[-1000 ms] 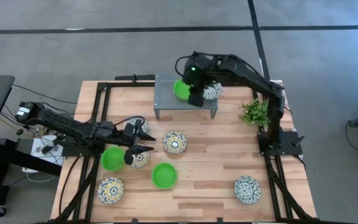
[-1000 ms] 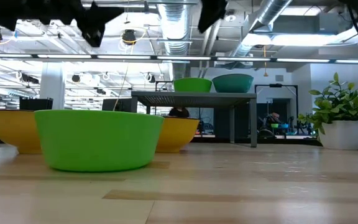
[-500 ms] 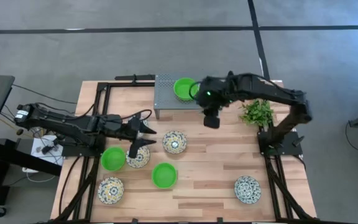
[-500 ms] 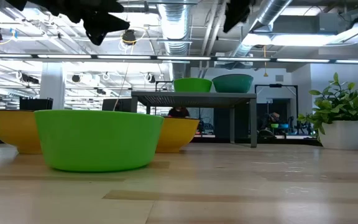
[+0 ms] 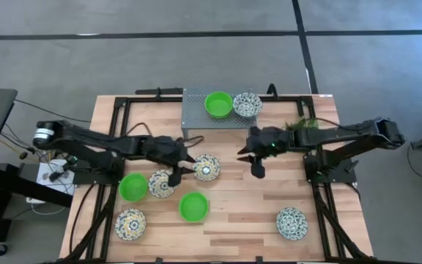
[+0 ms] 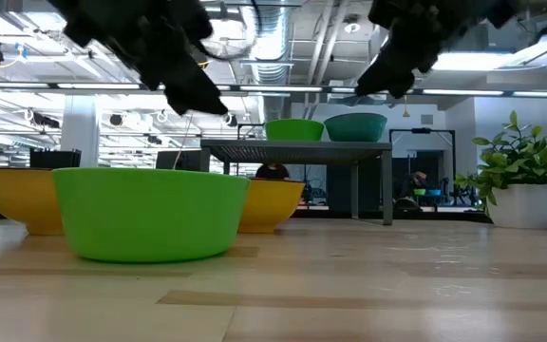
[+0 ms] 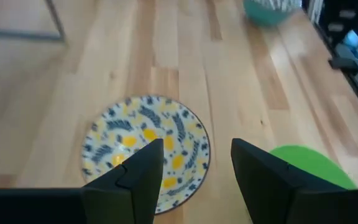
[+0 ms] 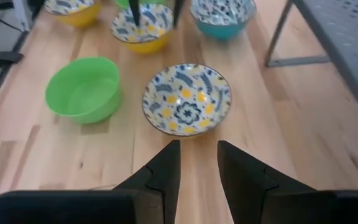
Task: Pick & Place Mini bowls
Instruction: Put the top right yellow patterned bowl on the shelf
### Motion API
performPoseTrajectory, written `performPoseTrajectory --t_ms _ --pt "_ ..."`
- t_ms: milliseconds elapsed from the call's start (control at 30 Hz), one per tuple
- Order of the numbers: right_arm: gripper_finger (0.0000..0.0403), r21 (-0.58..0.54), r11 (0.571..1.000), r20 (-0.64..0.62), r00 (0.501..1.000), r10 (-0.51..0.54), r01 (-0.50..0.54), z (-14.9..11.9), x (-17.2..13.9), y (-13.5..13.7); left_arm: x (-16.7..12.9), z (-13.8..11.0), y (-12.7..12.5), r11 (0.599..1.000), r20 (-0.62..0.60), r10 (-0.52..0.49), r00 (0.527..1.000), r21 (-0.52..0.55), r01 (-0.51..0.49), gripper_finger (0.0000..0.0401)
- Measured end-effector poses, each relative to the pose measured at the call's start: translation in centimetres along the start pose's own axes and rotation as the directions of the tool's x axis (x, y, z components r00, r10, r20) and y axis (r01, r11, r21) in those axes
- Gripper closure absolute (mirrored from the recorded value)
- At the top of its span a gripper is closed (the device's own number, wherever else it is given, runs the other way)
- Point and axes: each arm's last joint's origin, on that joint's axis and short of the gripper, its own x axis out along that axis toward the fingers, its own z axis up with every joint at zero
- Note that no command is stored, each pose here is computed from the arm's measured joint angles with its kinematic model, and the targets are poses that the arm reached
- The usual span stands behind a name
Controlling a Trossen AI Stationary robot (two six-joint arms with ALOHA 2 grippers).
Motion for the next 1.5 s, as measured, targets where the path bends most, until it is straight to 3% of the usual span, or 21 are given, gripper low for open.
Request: performPoseTrajectory --t_ms 100,267,500,700,900,1000,1300,1500 --pt "0.0301 -0.048 0.999 -0.004 1.0 0.009 -0.009 -0.9 0.2 0.2 1.9 -0.1 0.2 0.999 -0.09 -0.035 0.995 -0.002 0.035 0.021" --pt "0.0301 -0.009 1.0 0.004 1.0 0.009 -0.009 -0.8 -0.4 0.2 4.0 -0.3 -0.1 0.988 -0.151 -0.109 0.983 0.096 0.124 0.021" --pt "0.0301 -0.015 1.0 0.034 0.999 0.013 -0.012 -0.5 -1.1 0.2 4.8 -1.0 0.0 0.988 -0.202 -0.103 0.974 0.091 0.124 0.021" --pt "0.0301 -0.015 1.0 0.033 0.999 0.012 -0.012 -0.5 -1.1 0.2 6.1 -2.1 -0.3 0.969 -0.259 -0.103 0.96 0.191 0.155 0.021" --pt "0.0301 -0.018 1.0 0.033 0.999 0.012 -0.012 -0.5 -1.1 0.2 6.8 -2.9 0.0 0.973 -0.291 -0.043 0.956 0.207 0.106 0.0216" --pt "0.0301 -0.024 1.0 0.034 0.999 0.012 -0.011 -0.5 -1.1 0.2 6.7 -2.8 0.0 0.967 -0.287 -0.045 0.957 0.227 0.113 0.0243" --pt "0.0301 -0.025 1.0 0.038 0.999 0.012 -0.011 -0.5 -1.1 0.2 6.5 -2.3 0.0 0.965 -0.258 -0.016 0.966 0.251 0.083 0.0381" --pt "0.0301 -0.026 1.0 0.04 0.999 0.012 -0.011 -0.4 -1.1 0.2 6.4 -2.3 0.1 0.965 -0.257 0.003 0.966 0.255 0.065 0.0377"
